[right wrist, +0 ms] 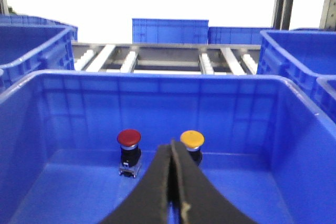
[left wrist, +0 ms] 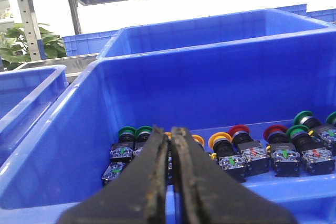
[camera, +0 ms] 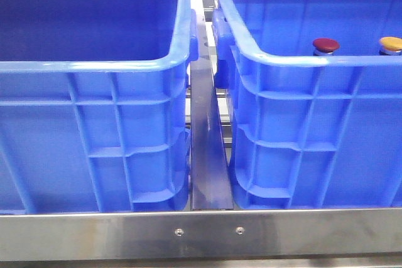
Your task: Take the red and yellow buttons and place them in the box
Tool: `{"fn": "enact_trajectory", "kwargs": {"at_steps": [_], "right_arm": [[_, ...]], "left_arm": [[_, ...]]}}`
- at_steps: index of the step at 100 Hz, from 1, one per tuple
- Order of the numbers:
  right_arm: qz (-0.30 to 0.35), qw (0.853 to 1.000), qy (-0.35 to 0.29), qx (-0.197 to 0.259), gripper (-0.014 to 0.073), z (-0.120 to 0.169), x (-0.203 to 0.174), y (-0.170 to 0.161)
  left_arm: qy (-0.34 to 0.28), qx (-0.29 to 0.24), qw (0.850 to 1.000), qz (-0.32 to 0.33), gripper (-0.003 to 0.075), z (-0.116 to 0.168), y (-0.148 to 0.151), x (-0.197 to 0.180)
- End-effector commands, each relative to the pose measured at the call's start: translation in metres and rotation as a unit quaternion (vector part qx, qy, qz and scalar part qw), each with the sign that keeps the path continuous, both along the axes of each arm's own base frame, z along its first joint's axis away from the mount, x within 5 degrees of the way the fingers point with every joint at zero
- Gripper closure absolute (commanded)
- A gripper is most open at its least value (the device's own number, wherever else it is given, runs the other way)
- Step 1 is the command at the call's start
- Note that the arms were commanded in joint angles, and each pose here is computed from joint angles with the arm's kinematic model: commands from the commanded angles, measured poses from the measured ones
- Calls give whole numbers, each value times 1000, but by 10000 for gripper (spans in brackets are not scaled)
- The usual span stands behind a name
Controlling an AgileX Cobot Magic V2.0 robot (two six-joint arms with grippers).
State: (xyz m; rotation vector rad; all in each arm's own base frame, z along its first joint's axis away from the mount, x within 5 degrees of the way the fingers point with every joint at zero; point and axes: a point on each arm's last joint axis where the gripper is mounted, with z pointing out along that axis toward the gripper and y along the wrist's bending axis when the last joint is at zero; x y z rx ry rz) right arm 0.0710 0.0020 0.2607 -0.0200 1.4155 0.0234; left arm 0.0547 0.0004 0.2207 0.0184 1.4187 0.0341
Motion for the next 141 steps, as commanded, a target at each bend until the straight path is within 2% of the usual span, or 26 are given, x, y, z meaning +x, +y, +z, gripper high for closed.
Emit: {"fn": "enact_trajectory", "kwargs": {"at_steps": [1,21,37,141], "right_arm": [[1,997,-72,-2,663,6,-11,0],[1,994,-112,1,663,-14,-26,0],[4,995,-94,14,663,-28,-22,0],[5,995,-100,17,663,-27,-23,0]], "left_arm": [[-33,-6,999,-4,739,-8,0,-1],[-33,-6,999,-4,739,-8,0,-1],[-33,-6,999,-4,739,-8,0,-1],[-33,-6,999,-4,739,-8,0,-1]]}}
